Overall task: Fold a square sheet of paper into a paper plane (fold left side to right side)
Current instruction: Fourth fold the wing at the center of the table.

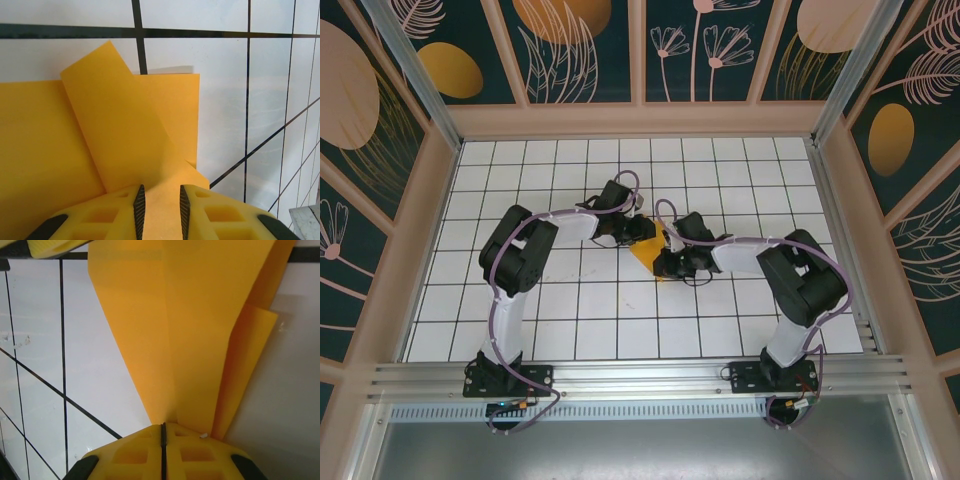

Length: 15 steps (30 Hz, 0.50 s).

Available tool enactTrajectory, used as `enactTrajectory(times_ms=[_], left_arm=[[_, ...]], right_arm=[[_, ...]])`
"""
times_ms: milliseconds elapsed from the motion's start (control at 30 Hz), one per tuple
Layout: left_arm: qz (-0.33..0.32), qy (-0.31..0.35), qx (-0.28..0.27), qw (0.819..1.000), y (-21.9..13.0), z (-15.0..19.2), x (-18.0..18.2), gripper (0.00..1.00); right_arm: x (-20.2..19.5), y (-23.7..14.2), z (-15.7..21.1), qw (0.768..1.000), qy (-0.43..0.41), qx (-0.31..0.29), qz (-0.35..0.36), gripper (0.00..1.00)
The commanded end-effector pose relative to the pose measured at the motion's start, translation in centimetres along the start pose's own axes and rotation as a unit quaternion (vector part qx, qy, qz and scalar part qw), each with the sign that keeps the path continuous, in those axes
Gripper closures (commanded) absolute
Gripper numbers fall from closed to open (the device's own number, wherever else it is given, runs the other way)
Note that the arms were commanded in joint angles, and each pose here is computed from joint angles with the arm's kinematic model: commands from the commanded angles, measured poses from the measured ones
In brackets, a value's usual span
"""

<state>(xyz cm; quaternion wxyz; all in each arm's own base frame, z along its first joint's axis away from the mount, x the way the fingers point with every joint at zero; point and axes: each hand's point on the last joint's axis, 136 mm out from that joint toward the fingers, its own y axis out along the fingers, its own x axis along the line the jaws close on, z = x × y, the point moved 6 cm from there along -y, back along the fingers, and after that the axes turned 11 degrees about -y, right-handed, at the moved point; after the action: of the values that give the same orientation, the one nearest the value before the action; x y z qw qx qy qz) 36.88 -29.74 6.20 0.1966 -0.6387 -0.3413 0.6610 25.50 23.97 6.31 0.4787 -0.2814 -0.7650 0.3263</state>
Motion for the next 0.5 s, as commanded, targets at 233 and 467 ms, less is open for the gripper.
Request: enactTrajectory(times_ms=[233,467], left_arm=[[-0.1,-0.038,0.024,0.994,2.4,1.6,5.6,0.71],[-0.101,-0.037,0.023,0.994,2.4,1.6,5.5,0.71]], right_arm=[[-0.9,-0.5,4.1,0.997,0.018,0.066,0.027,0.91],[-1.0,-0.8,4.8,0.996,0.014,0.077,0.034,0.91]])
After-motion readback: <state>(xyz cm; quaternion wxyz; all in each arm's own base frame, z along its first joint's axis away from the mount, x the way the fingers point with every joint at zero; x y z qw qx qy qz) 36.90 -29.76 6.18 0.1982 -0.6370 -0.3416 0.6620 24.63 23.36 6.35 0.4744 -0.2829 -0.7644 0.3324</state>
